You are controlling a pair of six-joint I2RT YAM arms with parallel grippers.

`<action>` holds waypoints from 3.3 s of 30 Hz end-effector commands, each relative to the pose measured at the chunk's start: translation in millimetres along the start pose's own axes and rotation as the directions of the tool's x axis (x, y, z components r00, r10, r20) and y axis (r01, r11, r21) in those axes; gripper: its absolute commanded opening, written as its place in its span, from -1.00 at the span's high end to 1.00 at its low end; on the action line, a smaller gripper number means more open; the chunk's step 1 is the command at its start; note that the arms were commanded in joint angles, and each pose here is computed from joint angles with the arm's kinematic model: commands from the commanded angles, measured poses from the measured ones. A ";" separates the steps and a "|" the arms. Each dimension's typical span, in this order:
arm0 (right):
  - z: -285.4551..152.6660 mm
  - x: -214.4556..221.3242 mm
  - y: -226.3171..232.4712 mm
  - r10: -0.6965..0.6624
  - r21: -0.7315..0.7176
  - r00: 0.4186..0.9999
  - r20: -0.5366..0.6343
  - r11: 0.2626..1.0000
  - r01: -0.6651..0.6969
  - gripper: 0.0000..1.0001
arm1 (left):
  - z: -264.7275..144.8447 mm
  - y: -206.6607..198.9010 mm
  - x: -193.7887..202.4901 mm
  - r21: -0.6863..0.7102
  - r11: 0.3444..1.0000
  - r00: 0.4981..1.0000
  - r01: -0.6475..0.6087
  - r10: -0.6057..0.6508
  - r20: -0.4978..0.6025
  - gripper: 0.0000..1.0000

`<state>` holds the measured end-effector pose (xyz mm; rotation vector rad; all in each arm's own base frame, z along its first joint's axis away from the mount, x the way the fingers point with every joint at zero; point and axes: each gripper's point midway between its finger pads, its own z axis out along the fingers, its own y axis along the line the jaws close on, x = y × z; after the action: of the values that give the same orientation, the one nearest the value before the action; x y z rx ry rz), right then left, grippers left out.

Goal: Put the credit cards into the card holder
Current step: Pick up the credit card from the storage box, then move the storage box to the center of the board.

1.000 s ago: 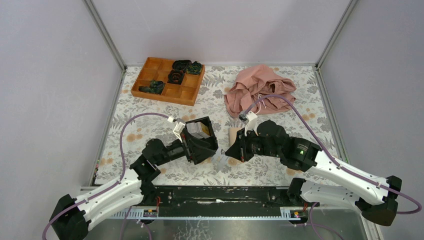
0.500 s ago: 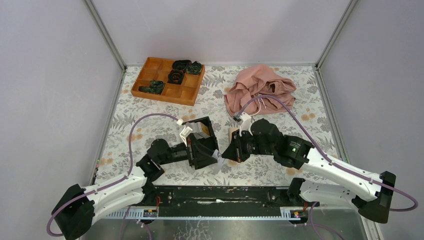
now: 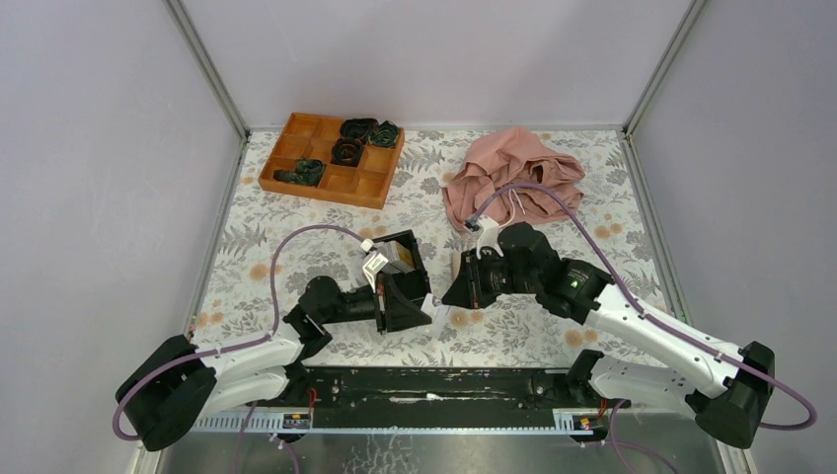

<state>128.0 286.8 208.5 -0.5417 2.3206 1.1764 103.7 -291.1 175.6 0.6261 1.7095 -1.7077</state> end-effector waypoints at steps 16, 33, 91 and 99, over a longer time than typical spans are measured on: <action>-13.0 -64.9 -110.2 -0.172 0.558 0.930 0.325 0.829 -0.041 0.22 | 1.9 82.2 -71.5 -0.459 0.881 0.949 0.120 0.033 0.312 1.00; 47.2 -73.1 -169.6 -0.189 0.766 0.966 0.176 0.642 -0.014 1.00 | 24.0 126.1 -85.0 -0.590 0.796 0.957 0.134 0.051 0.285 1.00; 23.2 -11.1 -263.4 0.165 0.686 0.940 0.298 0.648 -0.331 1.00 | 98.3 185.8 -42.9 -0.689 0.695 0.974 0.207 -0.079 0.212 1.00; 24.5 -8.9 -266.1 0.267 0.576 0.896 0.356 0.692 -0.435 1.00 | 92.0 184.6 -48.7 -0.737 0.651 0.978 0.184 -0.046 0.203 1.00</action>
<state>275.5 144.8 15.3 0.2726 2.5161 0.2724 270.2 -368.5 68.9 -0.0067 2.1791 -0.9509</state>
